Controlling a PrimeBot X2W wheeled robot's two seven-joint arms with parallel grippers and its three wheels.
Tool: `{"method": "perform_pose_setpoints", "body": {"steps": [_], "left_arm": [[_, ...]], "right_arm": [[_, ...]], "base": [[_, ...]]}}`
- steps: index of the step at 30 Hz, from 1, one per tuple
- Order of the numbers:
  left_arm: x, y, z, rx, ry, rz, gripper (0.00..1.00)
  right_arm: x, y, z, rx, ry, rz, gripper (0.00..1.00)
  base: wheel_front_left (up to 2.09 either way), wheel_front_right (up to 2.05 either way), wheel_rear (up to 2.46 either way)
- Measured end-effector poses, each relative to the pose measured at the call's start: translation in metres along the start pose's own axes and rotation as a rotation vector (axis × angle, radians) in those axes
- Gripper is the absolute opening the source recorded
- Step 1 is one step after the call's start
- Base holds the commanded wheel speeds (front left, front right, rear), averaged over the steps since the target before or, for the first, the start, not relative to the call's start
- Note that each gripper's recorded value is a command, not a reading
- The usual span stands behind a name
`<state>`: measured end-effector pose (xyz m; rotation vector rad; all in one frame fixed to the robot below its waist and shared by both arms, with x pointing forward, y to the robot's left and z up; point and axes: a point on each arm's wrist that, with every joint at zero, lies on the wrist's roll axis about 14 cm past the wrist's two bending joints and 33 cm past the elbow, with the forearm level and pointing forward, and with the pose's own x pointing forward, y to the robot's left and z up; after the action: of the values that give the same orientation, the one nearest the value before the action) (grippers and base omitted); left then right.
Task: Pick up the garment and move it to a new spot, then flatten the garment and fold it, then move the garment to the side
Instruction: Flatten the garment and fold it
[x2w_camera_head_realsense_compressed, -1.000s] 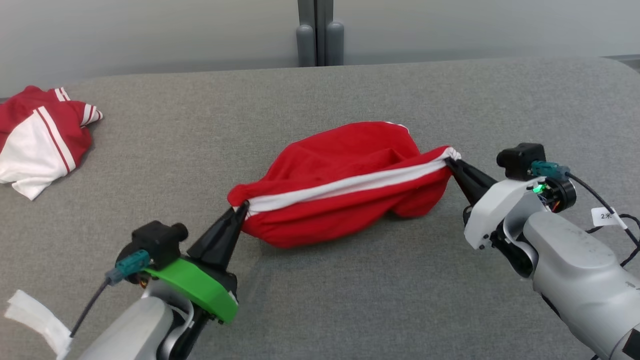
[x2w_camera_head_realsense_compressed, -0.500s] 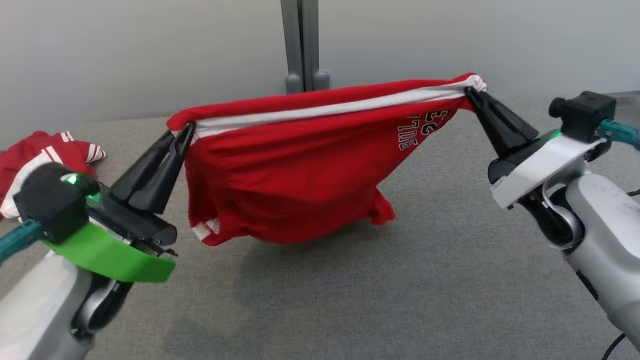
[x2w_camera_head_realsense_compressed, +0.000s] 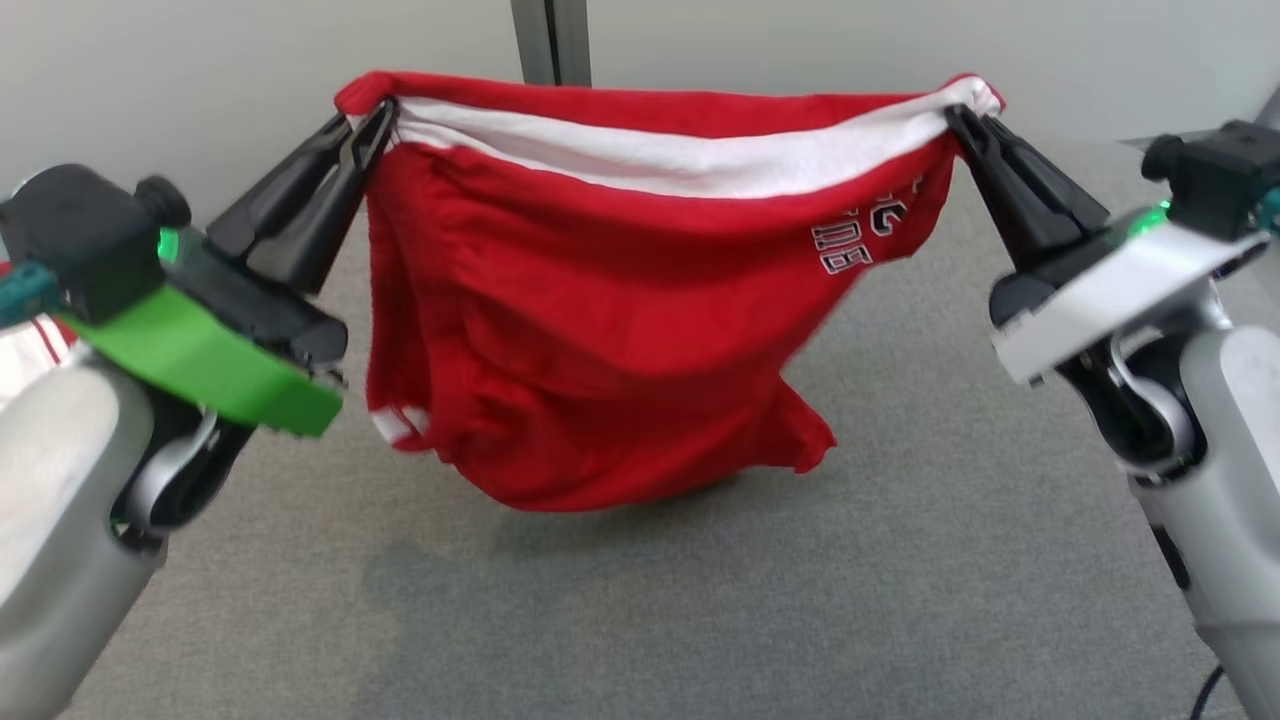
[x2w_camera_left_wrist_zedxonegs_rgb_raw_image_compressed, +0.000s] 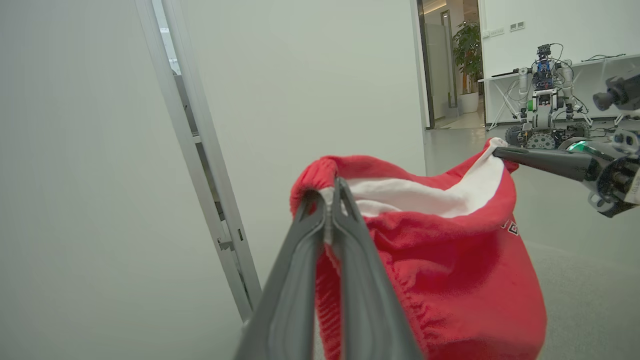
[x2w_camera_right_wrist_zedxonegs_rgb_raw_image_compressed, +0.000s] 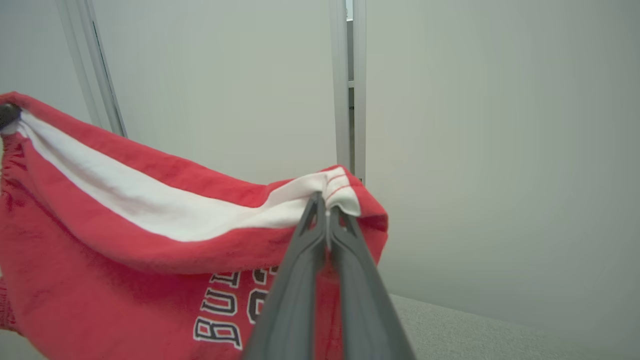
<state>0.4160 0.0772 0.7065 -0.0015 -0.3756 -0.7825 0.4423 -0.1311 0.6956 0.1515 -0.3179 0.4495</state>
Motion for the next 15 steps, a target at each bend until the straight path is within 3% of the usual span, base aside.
{"method": "perform_pose_setpoints", "body": {"steps": [3,10,15], "left_arm": [[0.021,0.014,-0.012,-0.035,0.007,0.013,0.00],[0.080,0.055,-0.012,0.010,-0.066,0.036,0.00],[0.107,0.078,-0.016,0.016,-0.110,0.073,0.00]], "right_arm": [[0.024,-0.004,-0.006,0.002,0.001,-0.010,0.00],[0.085,-0.019,0.004,-0.060,-0.097,-0.041,0.00],[0.107,-0.041,0.007,-0.126,-0.161,-0.087,0.00]], "base": [[0.00,0.00,0.00],[0.00,0.00,0.00],[0.00,0.00,0.00]]}}
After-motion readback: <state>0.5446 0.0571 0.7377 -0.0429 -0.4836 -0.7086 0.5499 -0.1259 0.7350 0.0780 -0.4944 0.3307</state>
